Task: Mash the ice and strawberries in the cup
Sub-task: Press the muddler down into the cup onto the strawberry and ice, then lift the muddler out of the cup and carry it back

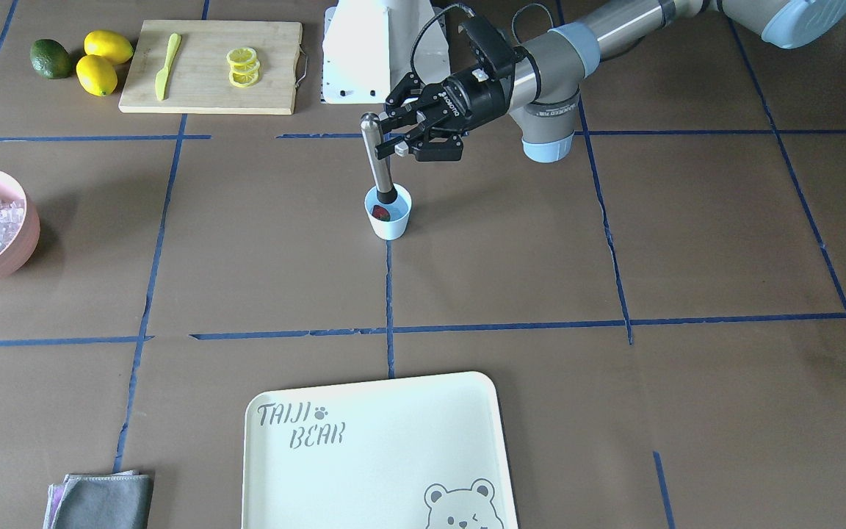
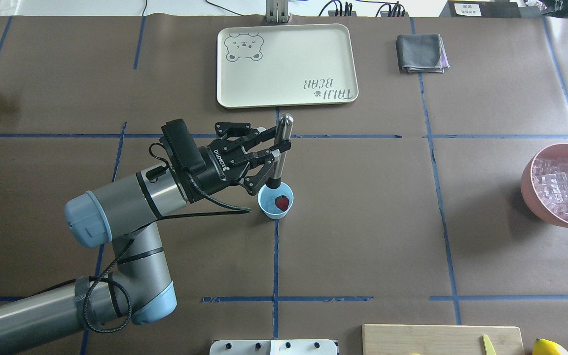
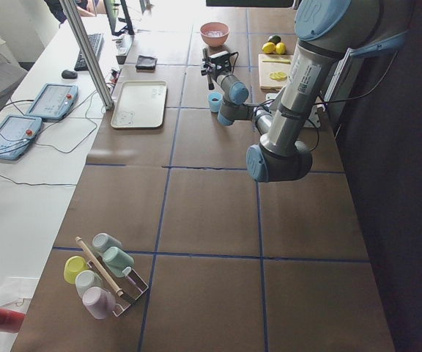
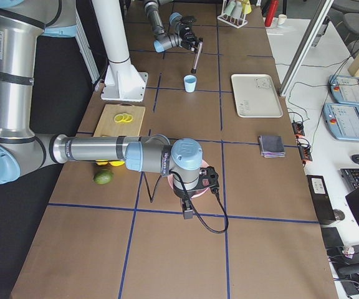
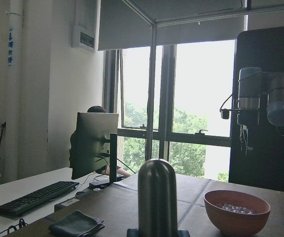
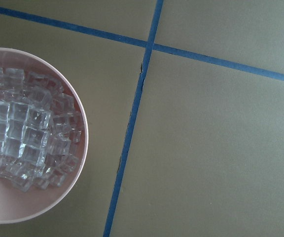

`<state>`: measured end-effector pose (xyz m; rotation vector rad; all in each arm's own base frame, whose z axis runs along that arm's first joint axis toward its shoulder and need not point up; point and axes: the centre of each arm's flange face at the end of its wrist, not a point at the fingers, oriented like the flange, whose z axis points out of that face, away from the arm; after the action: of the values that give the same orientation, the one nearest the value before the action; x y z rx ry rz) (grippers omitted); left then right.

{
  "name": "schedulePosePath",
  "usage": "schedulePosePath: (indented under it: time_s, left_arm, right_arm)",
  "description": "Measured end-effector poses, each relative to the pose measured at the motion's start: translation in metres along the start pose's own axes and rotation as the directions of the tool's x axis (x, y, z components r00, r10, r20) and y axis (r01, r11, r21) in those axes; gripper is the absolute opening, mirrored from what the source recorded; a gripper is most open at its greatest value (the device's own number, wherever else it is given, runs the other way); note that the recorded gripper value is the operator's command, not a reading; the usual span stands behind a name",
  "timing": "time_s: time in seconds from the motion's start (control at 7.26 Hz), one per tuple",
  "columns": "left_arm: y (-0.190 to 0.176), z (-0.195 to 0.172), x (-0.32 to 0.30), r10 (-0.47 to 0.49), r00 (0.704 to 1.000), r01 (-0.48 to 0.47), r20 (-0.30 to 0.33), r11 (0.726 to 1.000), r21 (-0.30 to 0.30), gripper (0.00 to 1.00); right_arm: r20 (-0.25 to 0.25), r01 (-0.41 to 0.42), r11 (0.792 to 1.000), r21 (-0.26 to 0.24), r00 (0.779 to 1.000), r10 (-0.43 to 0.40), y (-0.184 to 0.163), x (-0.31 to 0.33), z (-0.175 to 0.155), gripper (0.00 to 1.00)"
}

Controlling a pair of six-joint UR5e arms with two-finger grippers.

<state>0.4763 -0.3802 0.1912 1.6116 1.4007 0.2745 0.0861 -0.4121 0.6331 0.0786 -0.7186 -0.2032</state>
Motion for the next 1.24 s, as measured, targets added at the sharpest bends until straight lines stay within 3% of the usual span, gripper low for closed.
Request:
schedulePosePath:
  time_s: [0.28, 0.41, 0.55, 0.83, 0.96, 1.1, 1.24]
  left_arm:
    - [-0.031, 0.007, -0.003, 0.047, 0.993, -0.023, 0.106, 0.976, -0.218, 0.00]
    - [-0.046, 0.009, -0.004, 0.088, 0.983, -0.030, 0.159, 0.940, -0.340, 0.00]
    - [-0.058, 0.009, -0.004, 0.138, 0.969, -0.027, 0.206, 0.885, -0.464, 0.00]
    - [-0.058, 0.004, -0.009, 0.240, 0.936, -0.001, 0.258, 0.735, -0.678, 0.00]
    - [-0.048, 0.000, -0.018, 0.294, 0.923, 0.003, 0.249, 0.640, -0.769, 0.00]
    - [-0.039, -0.007, -0.033, 0.353, 0.913, -0.011, 0.205, 0.524, -0.852, 0.00]
    - [-0.033, -0.016, -0.051, 0.387, 0.906, -0.010, 0.173, 0.428, -0.904, 0.00]
  right_arm:
    - [0.000, 0.000, 1.000, 0.000, 1.000, 0.000, 0.000, 0.000, 0.000, 1.00]
    - [0.000, 0.000, 1.000, -0.001, 1.000, 0.000, 0.000, 0.000, 0.000, 1.00]
    - [0.001, -0.001, 1.000, -0.002, 1.000, 0.001, 0.000, 0.001, 0.001, 1.00]
    - [0.001, -0.002, 1.000, -0.004, 1.000, 0.002, 0.000, 0.001, 0.002, 1.00]
    - [0.001, -0.002, 1.000, -0.004, 1.000, 0.002, 0.000, 0.001, 0.002, 1.00]
    - [0.001, -0.002, 1.000, -0.004, 1.000, 0.002, 0.001, 0.001, 0.002, 1.00]
    - [0.000, -0.002, 1.000, -0.004, 1.000, 0.002, 0.001, 0.001, 0.002, 1.00]
